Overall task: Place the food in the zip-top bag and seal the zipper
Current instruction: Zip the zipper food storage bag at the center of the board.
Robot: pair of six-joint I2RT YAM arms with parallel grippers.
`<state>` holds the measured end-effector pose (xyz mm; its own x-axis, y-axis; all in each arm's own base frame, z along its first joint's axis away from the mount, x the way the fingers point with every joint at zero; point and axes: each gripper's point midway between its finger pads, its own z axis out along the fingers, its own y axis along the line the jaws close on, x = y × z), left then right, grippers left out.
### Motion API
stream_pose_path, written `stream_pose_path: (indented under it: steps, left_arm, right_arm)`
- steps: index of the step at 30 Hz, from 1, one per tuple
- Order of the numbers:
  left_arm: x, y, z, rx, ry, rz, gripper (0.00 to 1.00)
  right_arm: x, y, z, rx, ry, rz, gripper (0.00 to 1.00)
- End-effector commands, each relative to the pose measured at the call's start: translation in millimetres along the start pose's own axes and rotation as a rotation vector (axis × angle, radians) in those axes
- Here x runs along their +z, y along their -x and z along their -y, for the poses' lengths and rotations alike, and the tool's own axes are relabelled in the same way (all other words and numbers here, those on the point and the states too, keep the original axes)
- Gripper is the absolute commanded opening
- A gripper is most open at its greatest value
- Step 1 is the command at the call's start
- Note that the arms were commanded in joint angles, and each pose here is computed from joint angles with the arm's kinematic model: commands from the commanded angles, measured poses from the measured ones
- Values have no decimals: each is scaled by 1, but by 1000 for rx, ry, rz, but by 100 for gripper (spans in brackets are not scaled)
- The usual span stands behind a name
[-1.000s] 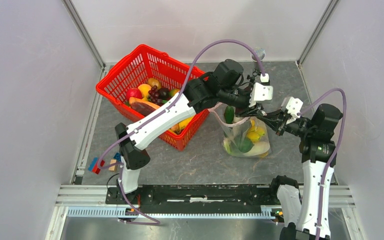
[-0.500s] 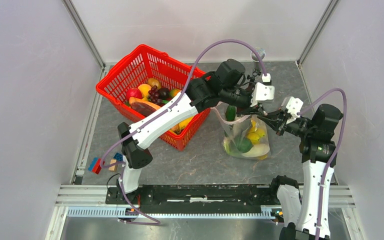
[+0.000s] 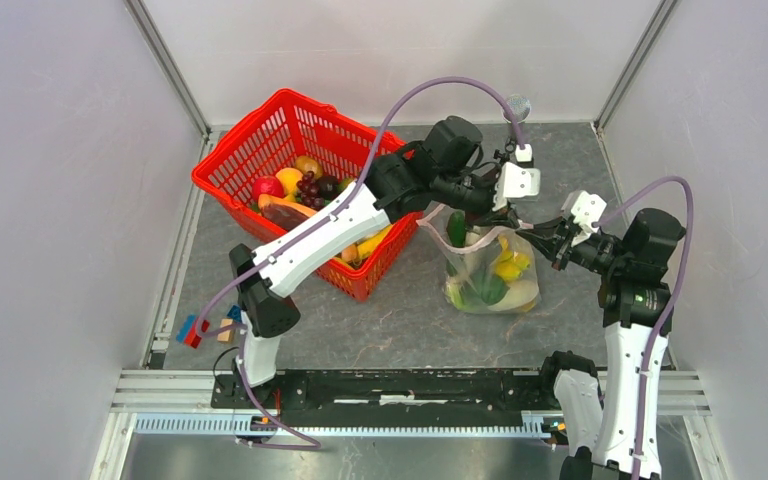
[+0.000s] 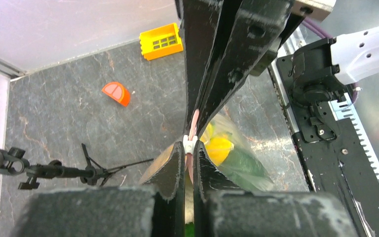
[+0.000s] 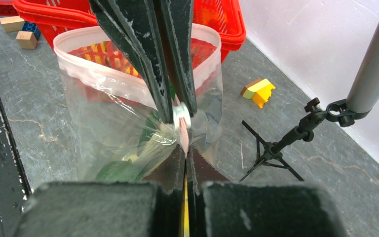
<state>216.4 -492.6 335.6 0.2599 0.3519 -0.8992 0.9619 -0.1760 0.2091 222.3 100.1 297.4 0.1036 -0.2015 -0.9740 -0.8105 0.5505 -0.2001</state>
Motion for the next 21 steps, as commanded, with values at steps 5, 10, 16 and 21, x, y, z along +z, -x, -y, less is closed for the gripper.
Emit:
stream_pose_path:
  steps: [5,10,16,21]
  left_arm:
    - [-40,-24,-15,-3,95,-97,2]
    - [-53,-36,-19,-18,128,-129,2]
    - [-57,-14,-16,-39,120,-54,2]
    - [-53,2,-11,-50,81,2,2]
  right_arm:
    - [-2,20,4,-88,-17,32,0]
    - [-3,22,5,-91,-26,29,0]
    - [-4,30,-5,-86,14,46,22]
    - [-8,40,-11,-130,22,46,71]
